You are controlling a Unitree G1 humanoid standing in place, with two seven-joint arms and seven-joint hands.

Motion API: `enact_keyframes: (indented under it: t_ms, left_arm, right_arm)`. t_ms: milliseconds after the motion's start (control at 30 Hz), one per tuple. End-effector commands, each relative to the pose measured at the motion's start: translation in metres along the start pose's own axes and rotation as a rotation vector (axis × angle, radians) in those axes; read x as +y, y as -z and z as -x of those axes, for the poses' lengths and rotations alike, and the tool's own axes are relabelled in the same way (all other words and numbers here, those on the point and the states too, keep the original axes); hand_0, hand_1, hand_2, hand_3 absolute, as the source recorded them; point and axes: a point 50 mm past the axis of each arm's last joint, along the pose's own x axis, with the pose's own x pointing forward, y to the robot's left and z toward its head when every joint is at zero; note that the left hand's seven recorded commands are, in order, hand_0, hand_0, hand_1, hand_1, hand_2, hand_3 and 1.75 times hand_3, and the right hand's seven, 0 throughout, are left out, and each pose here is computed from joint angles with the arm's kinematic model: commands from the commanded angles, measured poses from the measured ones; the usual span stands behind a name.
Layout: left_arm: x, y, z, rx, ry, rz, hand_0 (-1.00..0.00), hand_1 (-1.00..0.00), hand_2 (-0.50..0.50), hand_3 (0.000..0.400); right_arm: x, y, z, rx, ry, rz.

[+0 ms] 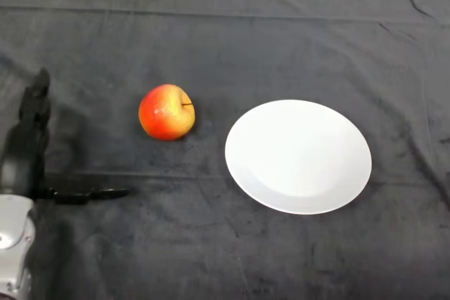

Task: Move the apple to the plate

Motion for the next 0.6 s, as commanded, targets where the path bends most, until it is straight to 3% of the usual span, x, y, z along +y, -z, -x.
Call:
enact_keyframes:
  t_ms: [33,600]
  left_arm:
    - [-0.008,-0.002,-0.008,0.012,0.014,-0.008,0.0,0.0,0.0,0.0]
    - [-0.049,-0.016,-0.034,0.05,0.081,0.008,0.0,0.0,0.0,0.0]
  right_arm:
    - [0.0087,-0.0062,-0.0045,-0.031,-0.027,0.003]
    - [0.0087,-0.0064,-0.0045,-0.031,-0.028,0.0]
